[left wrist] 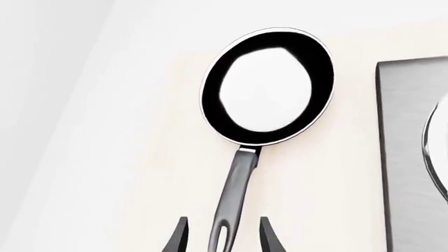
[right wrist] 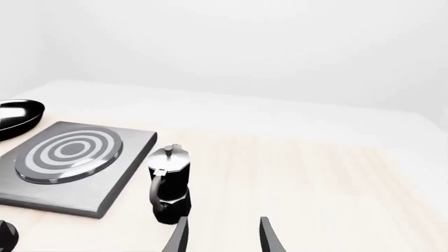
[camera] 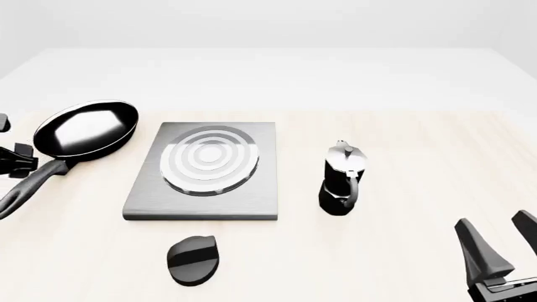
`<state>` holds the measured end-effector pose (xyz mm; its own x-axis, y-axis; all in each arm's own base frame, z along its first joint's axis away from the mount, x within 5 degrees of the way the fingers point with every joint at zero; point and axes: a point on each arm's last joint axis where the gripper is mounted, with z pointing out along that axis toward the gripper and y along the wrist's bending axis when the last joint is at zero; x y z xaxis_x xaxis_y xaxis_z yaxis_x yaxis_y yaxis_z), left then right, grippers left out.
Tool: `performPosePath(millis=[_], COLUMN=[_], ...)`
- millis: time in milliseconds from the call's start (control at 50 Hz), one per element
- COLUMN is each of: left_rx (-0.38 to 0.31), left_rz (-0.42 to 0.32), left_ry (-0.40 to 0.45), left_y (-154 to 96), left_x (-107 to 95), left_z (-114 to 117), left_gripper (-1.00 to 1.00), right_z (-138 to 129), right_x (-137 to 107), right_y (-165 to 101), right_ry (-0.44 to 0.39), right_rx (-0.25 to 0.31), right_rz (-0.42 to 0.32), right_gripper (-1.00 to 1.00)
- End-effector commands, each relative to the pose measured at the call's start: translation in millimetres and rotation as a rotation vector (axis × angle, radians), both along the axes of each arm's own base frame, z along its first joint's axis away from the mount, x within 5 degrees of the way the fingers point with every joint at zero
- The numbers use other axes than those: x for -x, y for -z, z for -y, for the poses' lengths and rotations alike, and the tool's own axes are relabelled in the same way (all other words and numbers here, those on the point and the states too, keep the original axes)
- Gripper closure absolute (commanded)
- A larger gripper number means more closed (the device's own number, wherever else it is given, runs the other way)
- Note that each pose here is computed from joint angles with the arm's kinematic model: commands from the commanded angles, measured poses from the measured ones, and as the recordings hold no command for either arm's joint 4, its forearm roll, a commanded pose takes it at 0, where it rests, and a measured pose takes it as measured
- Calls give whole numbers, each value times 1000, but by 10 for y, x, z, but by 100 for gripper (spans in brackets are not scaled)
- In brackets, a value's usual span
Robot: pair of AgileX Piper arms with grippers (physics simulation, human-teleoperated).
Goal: Turn on the stove and put the frying pan on it.
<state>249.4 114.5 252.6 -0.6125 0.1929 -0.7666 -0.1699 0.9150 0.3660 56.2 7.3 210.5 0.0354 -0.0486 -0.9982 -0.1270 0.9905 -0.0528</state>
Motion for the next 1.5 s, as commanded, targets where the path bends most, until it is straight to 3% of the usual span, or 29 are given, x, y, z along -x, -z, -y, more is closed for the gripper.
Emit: performPosePath(millis=[20, 560, 980, 1260, 1500], left_rx=[4, 13, 23, 20, 18], left_rz=[-26, -76, -118, -130, -116], left_ry=[3, -3, -16, -22, -20], left_y=[233, 740, 1282, 1410, 1342], left_x=[-178, -510, -730, -721, -674], left_z=[-87, -299, -483, -528, -483], left_gripper=[-100, -100, -100, -100, -100], right_z=[1, -8, -12, -13, -11], right_x=[-6, -86, -119, -124, -116], right_y=[4, 7, 4, 7, 5], right_ry=[3, 5, 6, 5, 6], right_rx=[9, 27, 40, 42, 41], right_rz=[-6, -19, -24, -24, -24], right_gripper=[-100, -100, -100, -100, -100])
